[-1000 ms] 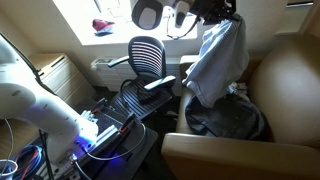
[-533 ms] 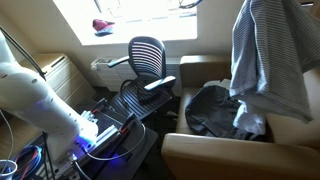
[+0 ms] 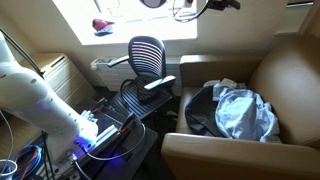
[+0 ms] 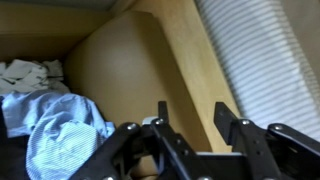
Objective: Put the shirt on the black chair onto the brown chair
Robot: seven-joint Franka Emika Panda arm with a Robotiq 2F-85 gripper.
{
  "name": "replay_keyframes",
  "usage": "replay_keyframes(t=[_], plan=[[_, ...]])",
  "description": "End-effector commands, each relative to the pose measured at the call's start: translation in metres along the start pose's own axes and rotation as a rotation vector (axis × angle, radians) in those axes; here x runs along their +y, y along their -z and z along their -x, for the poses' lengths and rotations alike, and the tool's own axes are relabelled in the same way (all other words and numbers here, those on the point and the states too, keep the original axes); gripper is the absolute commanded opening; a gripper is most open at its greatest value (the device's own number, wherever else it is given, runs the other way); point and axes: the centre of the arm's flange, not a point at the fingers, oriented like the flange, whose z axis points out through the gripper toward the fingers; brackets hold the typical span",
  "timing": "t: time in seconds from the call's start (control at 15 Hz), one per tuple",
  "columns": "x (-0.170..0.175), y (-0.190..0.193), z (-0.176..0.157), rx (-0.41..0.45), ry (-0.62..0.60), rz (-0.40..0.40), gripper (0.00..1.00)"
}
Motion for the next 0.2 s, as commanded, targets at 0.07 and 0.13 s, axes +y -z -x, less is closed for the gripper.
replay_keyframes(t=[0.07,0.13], plan=[[0.0130,-0.0052,-0.0061,0.013,0.000,0.065,0.64],[0.0124,-0.0050,-0.0059,0.013,0.001,0.061,0.70]])
